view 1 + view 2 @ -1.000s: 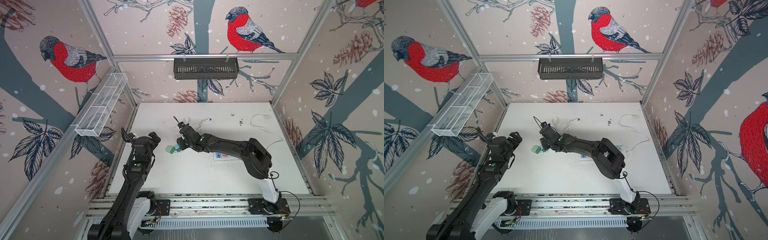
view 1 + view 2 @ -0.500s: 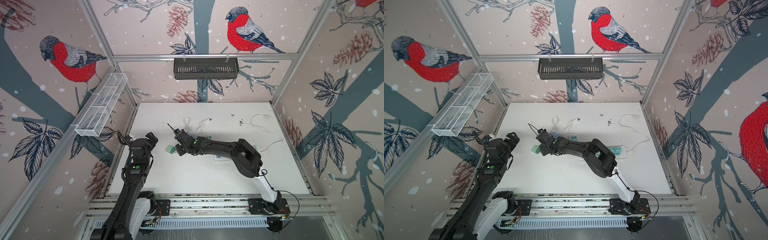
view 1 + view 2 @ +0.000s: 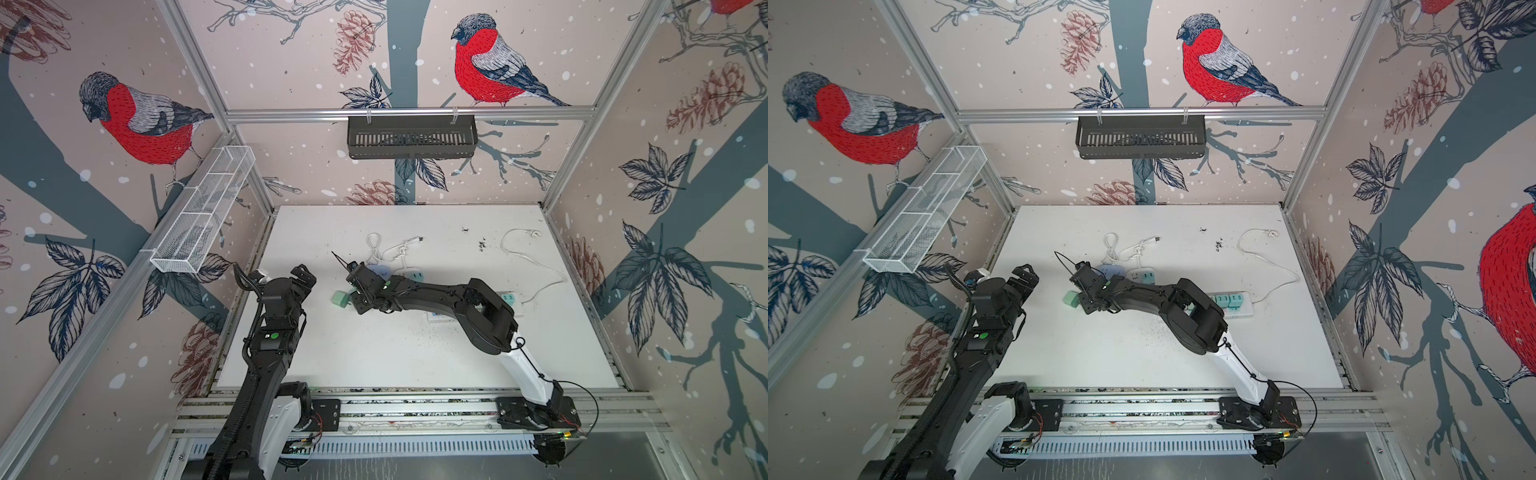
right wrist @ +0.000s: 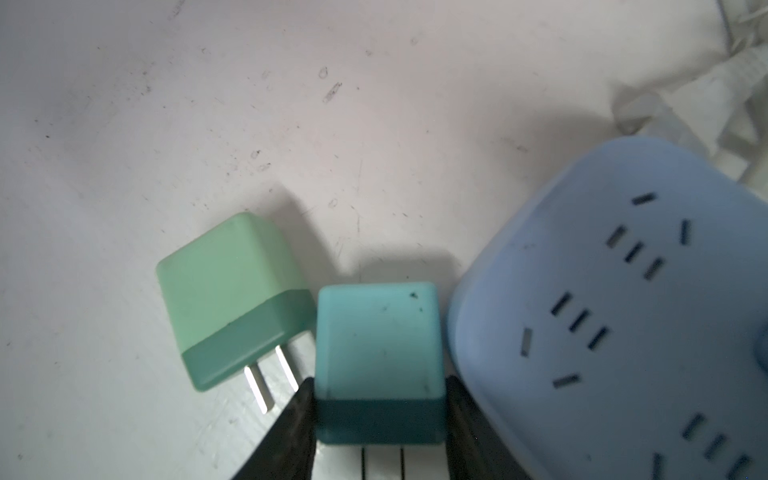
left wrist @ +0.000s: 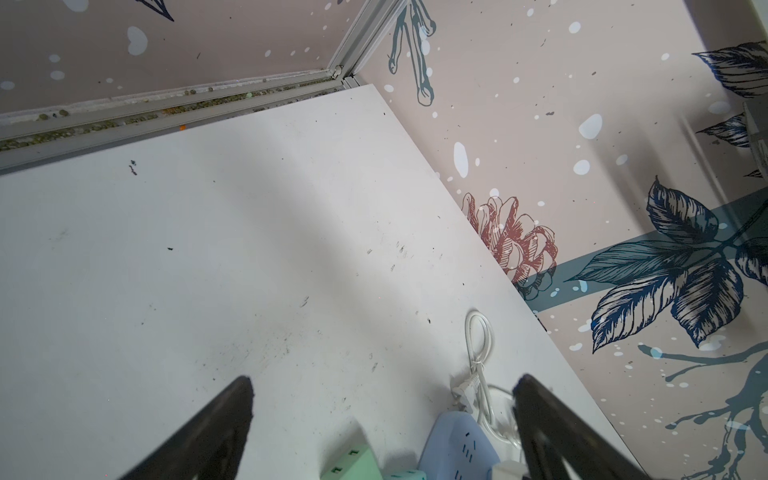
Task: Insert the plug
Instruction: 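Close the right gripper on the teal adapter and lift it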
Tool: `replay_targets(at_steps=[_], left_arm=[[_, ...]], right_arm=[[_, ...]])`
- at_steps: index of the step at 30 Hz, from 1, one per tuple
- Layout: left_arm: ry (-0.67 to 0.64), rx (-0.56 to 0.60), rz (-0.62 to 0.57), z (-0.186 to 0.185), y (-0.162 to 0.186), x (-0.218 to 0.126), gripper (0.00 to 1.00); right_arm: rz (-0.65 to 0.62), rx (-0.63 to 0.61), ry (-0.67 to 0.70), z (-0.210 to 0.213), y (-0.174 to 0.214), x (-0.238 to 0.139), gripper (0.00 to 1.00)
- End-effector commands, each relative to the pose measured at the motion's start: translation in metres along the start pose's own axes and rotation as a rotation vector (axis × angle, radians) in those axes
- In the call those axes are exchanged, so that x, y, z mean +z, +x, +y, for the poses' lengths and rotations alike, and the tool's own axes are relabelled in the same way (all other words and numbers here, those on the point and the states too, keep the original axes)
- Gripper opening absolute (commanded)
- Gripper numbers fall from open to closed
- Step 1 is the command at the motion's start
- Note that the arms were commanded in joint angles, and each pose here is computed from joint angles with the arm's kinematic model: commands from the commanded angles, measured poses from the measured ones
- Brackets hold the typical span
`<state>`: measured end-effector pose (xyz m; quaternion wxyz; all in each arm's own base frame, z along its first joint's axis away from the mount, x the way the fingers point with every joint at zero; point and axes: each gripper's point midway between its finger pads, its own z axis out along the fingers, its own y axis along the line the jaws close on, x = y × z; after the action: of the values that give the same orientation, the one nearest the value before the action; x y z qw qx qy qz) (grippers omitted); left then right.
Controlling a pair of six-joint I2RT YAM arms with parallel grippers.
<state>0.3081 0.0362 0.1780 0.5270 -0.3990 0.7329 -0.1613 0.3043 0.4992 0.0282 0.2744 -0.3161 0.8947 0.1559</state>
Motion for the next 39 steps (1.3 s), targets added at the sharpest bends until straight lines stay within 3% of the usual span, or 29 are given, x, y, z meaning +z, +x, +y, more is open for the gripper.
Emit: replay_targets(at_steps=[1, 13, 23, 32, 39], left_arm=[[0.045, -0.015, -0.036, -0.01, -0.009, -0.001, 0.97], [0.055, -0.015, -0.031, -0.012, -0.008, 0.0, 0.97], [0.064, -0.008, -0.032, -0.015, -0.009, -0.001, 0.97], [0.23, 0.049, -0.041, -0.044, -0.013, -0.015, 0.97], [0.61, 0.153, -0.007, -0.107, -0.003, -0.046, 0.97]], right_arm=[[0.022, -0.015, 0.049, -0.007, 0.003, 0.006, 0.48], [0.062, -0.027, 0.071, -0.01, 0.011, 0.023, 0.55], [0.046, -0.033, 0.058, -0.005, 0.006, 0.014, 0.33], [-0.13, -0.024, 0.013, -0.003, -0.03, -0.062, 0.23], [-0.381, -0.009, 0.085, -0.04, -0.055, -0.163, 0.22]])
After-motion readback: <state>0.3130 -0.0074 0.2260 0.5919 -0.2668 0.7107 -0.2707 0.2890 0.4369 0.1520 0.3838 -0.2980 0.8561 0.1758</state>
